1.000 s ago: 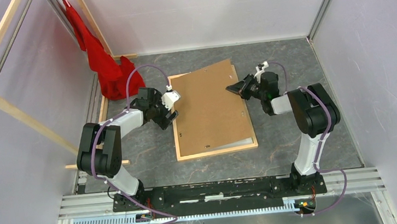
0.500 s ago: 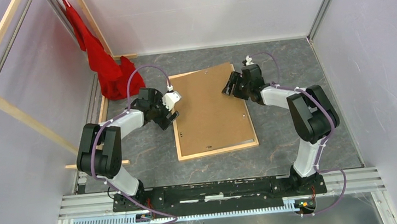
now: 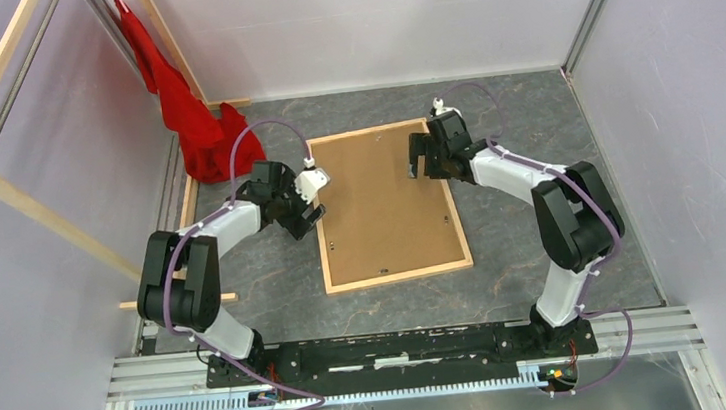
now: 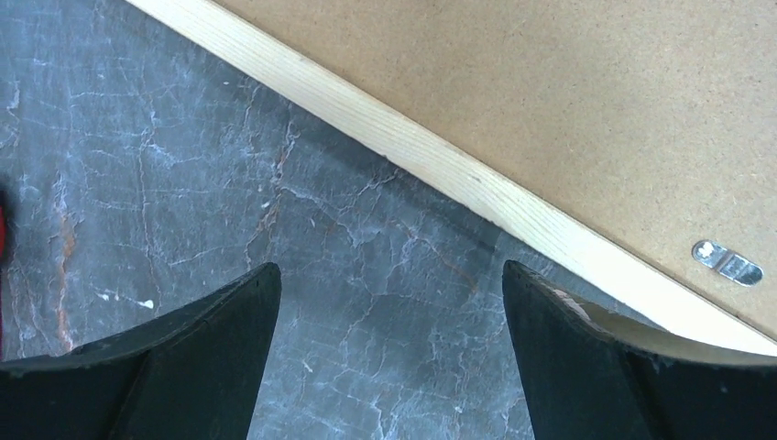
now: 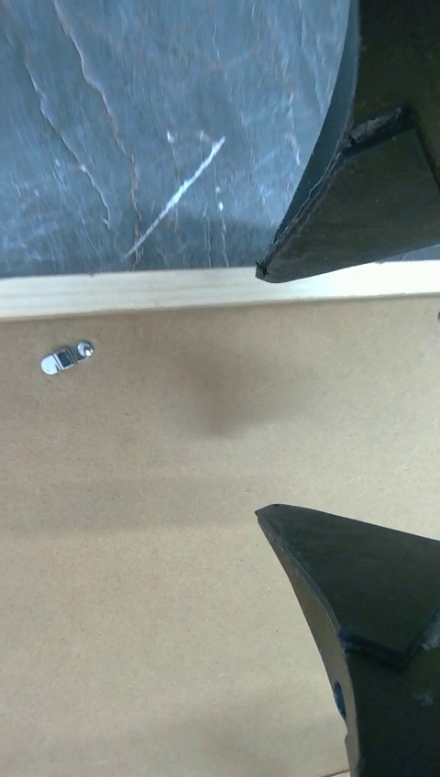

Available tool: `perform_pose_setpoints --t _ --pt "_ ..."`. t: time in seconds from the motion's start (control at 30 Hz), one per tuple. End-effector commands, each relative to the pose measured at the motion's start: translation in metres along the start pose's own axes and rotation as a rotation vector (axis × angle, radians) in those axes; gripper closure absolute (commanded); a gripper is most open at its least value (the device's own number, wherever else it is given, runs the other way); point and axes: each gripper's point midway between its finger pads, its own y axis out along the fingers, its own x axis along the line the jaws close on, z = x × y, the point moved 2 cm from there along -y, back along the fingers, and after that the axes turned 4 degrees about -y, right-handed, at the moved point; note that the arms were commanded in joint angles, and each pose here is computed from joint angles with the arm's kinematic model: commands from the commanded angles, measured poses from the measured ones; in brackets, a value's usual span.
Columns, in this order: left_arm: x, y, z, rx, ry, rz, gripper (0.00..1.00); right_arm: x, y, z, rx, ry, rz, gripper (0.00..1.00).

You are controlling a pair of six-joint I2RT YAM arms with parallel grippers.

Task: Put the photo into the frame
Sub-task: Turn over the photo frame item on the photo frame, then install the photo frame at the center of the board.

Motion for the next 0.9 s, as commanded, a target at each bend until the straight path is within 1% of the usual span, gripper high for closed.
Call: perform_pose_setpoints --t 0.0,0.07,0.13,0.3,0.33,0.37,0.4,0.47,0.57,0.67,0.7,0.8,0.87 --pt "0.017 -0.02 -0.022 -0.054 0.024 -0.026 0.04 0.002 -0.036 -0.044 -0.153 -0.055 0.001 0.02" --pt "0.018 -0.024 -0.026 -0.066 0.006 -0.012 0.04 0.006 -0.044 -0.052 -0.193 -0.053 -0.022 0.02" --pt "0.019 -0.027 -0.029 -0.074 -0.014 0.001 0.04 0.009 -0.048 -0.056 -0.206 -0.053 -0.053 0.02" --pt "0.011 -0.033 -0.038 -0.086 -0.064 0.059 0.04 0.033 -0.065 -0.053 -0.251 -0.038 -0.235 0.02" --pt "0.009 -0.034 -0.039 -0.088 -0.081 0.08 0.05 0.04 -0.068 -0.046 -0.254 -0.03 -0.286 0.02" --pt "0.007 -0.035 -0.042 -0.091 -0.097 0.1 0.05 0.049 -0.074 -0.042 -0.268 -0.023 -0.338 0.03" --pt "0.002 -0.035 -0.042 -0.088 -0.113 0.13 0.06 0.057 -0.078 -0.035 -0.265 -0.022 -0.363 0.08" --pt "-0.006 -0.036 -0.043 -0.086 -0.137 0.186 0.09 0.072 -0.082 -0.018 -0.252 -0.024 -0.405 0.16" --pt "-0.017 -0.034 -0.042 -0.085 -0.164 0.253 0.15 0.099 -0.084 0.017 -0.221 0.004 -0.511 0.21" --pt "-0.02 -0.029 -0.038 -0.072 -0.176 0.272 0.24 0.121 -0.085 0.049 -0.197 0.034 -0.594 0.27" --pt "-0.02 -0.027 -0.037 -0.065 -0.181 0.274 0.26 0.129 -0.084 0.058 -0.19 0.031 -0.612 0.29" --pt "-0.021 -0.022 -0.032 -0.042 -0.192 0.293 0.34 0.152 -0.081 0.081 -0.155 0.002 -0.661 0.33" --pt "-0.021 -0.019 -0.031 -0.039 -0.193 0.296 0.37 0.168 -0.081 0.091 -0.142 -0.013 -0.696 0.34"
